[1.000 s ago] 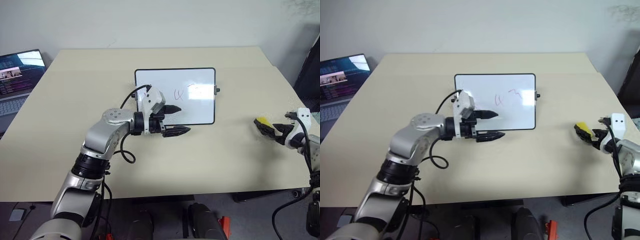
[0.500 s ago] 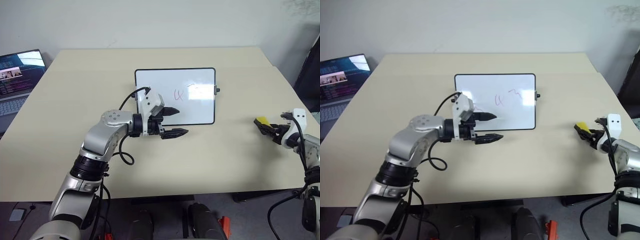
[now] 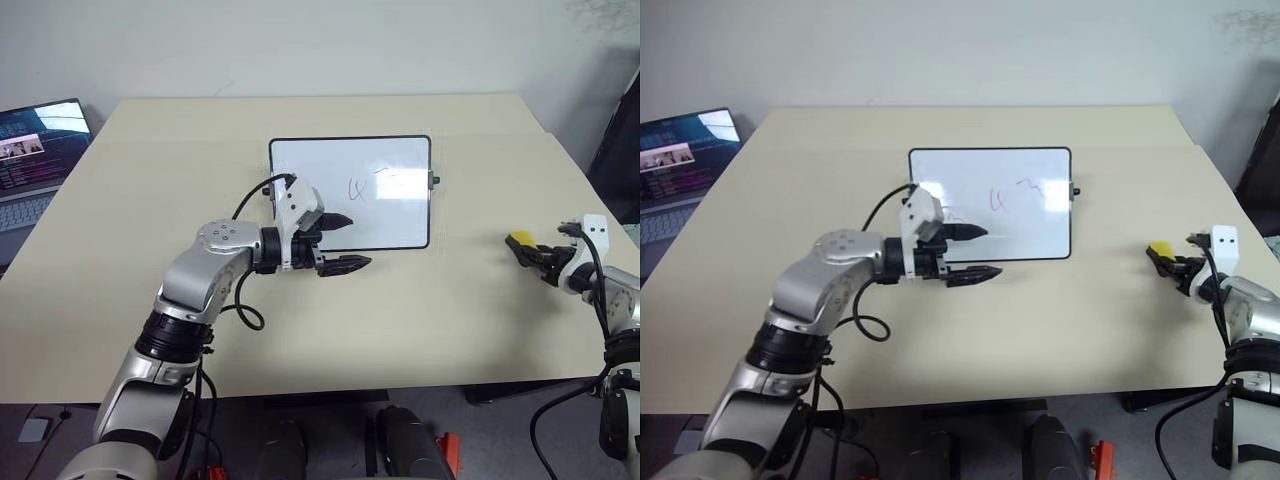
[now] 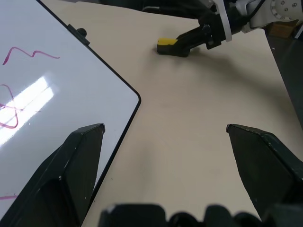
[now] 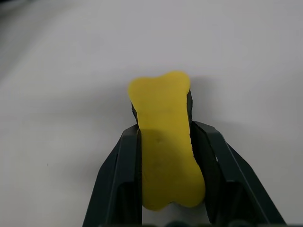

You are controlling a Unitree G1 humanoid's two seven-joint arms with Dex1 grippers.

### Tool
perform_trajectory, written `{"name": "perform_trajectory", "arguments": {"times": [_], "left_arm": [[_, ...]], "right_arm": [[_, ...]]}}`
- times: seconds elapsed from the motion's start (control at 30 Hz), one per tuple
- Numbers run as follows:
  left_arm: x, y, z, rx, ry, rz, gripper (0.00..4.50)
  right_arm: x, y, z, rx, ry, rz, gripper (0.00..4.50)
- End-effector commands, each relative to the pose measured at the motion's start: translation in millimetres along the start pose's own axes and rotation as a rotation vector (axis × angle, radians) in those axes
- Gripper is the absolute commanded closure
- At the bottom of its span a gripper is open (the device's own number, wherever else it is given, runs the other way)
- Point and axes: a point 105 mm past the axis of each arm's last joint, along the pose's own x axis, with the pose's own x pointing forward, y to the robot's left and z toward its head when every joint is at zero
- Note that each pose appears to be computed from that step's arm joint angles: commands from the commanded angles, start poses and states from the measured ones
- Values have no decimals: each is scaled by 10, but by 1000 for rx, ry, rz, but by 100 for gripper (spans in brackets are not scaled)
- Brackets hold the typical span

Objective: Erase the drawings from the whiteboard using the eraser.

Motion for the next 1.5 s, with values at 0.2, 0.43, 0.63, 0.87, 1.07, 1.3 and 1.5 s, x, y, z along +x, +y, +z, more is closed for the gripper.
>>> {"name": "perform_trajectory", "arguments": {"times": [0.2, 0.43, 0.63, 0.87, 1.07, 1.3, 1.5], "left_arm": [[-872, 474, -18, 28, 59, 336, 0], [-1214, 513, -337, 0, 176, 483, 0], [-1125, 371, -443, -21, 189, 475, 0], [-1084, 339, -383, -17, 173, 477, 0], [-1025, 330, -390, -11, 187, 484, 0], [-912, 265, -376, -22, 168, 454, 0], [-923, 254, -387, -22, 173, 450, 0]], "right_arm": [[-158, 1061, 1282, -232, -338, 239, 331], [178, 2267, 1408, -384, -406, 472, 331], [474, 3257, 1239, -526, -474, 570, 333], [648, 3670, 1027, -643, -444, 621, 333], [777, 3767, 933, -734, -410, 603, 333], [871, 3924, 964, -786, -402, 578, 335], [964, 3975, 893, -861, -348, 545, 335]]}}
